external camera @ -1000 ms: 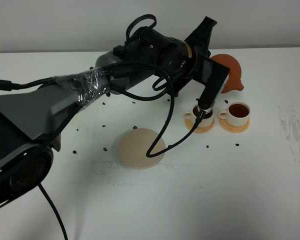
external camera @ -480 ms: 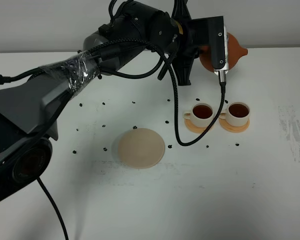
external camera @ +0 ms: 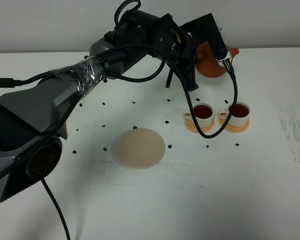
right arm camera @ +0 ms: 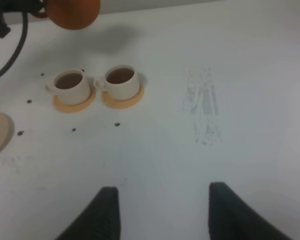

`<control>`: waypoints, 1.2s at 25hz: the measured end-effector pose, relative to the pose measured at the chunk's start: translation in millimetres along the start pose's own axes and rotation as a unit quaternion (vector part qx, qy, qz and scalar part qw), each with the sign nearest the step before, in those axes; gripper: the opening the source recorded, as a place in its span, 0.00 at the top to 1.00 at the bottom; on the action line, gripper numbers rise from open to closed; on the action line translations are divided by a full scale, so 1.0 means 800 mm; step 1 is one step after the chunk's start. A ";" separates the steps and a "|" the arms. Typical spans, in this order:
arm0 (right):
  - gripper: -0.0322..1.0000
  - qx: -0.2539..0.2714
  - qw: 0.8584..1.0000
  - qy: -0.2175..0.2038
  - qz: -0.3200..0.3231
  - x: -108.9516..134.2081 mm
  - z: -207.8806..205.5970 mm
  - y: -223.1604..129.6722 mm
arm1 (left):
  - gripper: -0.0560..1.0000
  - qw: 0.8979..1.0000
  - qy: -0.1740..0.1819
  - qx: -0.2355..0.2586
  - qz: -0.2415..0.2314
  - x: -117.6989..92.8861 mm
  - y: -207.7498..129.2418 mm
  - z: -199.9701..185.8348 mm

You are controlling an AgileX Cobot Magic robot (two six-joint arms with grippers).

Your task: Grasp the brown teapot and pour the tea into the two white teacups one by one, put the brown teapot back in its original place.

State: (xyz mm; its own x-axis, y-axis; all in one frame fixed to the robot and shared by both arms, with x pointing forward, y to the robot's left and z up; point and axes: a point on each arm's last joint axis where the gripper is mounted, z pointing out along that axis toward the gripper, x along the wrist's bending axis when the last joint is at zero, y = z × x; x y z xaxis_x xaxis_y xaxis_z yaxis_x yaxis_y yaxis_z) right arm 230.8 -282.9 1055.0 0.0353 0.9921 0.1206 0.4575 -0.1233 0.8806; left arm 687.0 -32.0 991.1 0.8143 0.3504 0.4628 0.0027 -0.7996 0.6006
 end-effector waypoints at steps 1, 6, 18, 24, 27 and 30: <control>0.59 0.000 1.000 0.000 0.000 0.000 0.000 0.000 | 0.87 1.000 -0.002 0.004 -0.013 0.000 -0.003 0.002; 0.59 0.000 1.000 0.000 0.000 0.000 0.000 0.000 | 0.87 0.997 -0.008 0.023 -0.070 0.004 -0.021 0.013; 0.59 0.000 1.000 0.000 0.000 0.000 0.000 0.000 | 0.87 0.989 -0.044 0.056 -0.130 -0.019 -0.059 0.057; 0.59 0.000 1.000 0.000 0.000 0.000 0.000 0.000 | 0.87 0.986 -0.052 0.069 -0.143 -0.024 -0.069 0.065; 0.59 0.000 1.000 0.000 0.000 0.000 0.000 0.000 | 0.87 0.985 -0.058 0.077 -0.145 -0.026 -0.073 0.068; 0.59 0.000 1.000 0.000 0.000 0.000 0.000 0.000 | 0.87 0.985 -0.057 0.078 -0.146 -0.025 -0.075 0.069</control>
State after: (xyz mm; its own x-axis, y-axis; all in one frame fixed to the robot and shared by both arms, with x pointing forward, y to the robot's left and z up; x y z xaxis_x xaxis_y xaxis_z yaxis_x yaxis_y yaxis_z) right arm 230.8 -282.9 1055.0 0.0353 0.9921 0.1206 0.4575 -0.1233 0.8806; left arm 702.5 -18.5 909.8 0.8256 0.5263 0.2034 0.3287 -0.7416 0.5848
